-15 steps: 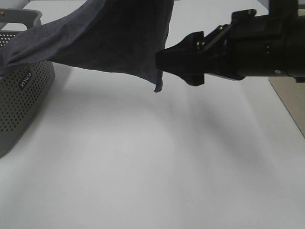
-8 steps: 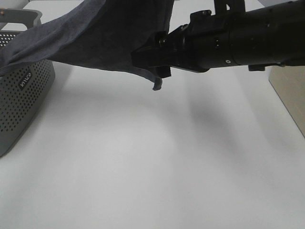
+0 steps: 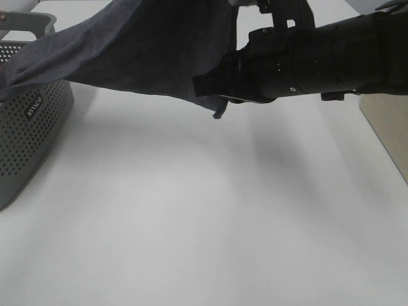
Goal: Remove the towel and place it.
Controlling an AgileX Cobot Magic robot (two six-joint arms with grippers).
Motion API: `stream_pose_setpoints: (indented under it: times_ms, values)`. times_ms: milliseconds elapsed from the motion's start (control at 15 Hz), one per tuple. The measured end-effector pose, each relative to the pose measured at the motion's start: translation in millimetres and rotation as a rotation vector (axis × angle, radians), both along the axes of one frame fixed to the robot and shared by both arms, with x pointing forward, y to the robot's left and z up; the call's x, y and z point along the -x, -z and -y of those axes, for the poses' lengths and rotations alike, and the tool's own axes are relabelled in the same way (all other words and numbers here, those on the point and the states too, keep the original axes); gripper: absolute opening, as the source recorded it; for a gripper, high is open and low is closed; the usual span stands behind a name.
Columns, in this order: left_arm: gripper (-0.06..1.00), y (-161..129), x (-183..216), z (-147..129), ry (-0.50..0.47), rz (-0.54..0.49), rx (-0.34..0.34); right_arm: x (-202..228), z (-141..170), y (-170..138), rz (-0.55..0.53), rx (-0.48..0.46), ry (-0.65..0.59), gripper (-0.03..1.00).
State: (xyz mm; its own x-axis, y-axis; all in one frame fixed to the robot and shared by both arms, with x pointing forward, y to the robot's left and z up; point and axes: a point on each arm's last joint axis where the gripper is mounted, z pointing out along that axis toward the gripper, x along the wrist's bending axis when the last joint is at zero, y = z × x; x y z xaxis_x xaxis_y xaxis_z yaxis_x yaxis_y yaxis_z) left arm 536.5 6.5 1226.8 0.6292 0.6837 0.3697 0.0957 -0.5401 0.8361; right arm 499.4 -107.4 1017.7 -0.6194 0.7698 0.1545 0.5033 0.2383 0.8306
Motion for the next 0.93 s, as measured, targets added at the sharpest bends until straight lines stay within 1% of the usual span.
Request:
stream_pose_setpoints:
  times_ms: [67, 133, 200, 333, 600, 733, 800, 867, 933]
  values:
    - [0.00, 0.0, 0.0, 0.0, 0.000, 0.000, 0.000, -0.1, 0.2, 0.1, 0.004, 0.005, -0.001, 0.06]
    - [0.00, 0.0, 0.0, 0.0, 0.000, 0.000, 0.000, 0.0, 0.2, 0.2, 0.007, 0.011, -0.006, 0.01]
    - [0.00, 0.0, 0.0, 0.0, 0.000, 0.000, 0.000, 0.7, -0.3, 0.4, 0.014, 0.021, -0.024, 0.01]
    - [0.00, 0.0, 0.0, 0.0, 0.000, 0.000, 0.000, 4.5, -3.2, 1.2, 0.025, 0.045, -0.102, 0.01]
    - [0.00, 0.1, 0.1, 0.0, 0.000, -0.001, 0.000, 7.7, -4.3, 3.2, -0.005, 0.051, -0.129, 0.01]
    - [0.00, 0.3, 0.1, -0.1, -0.001, -0.004, -0.002, 14.1, -6.8, 5.3, -0.056, 0.065, -0.198, 0.01]
    - [0.00, 0.6, 0.1, -0.3, -0.002, -0.006, -0.004, 18.2, -7.5, 6.6, -0.098, 0.079, -0.233, 0.01]
    - [0.00, 1.2, 0.2, -0.6, -0.005, -0.011, -0.009, 21.0, -6.5, 8.7, -0.156, 0.089, -0.232, 0.01]
    - [0.00, 3.6, 0.3, -0.7, -0.008, -0.030, -0.017, 20.9, -0.8, 8.0, -0.260, 0.139, -0.205, 0.01]
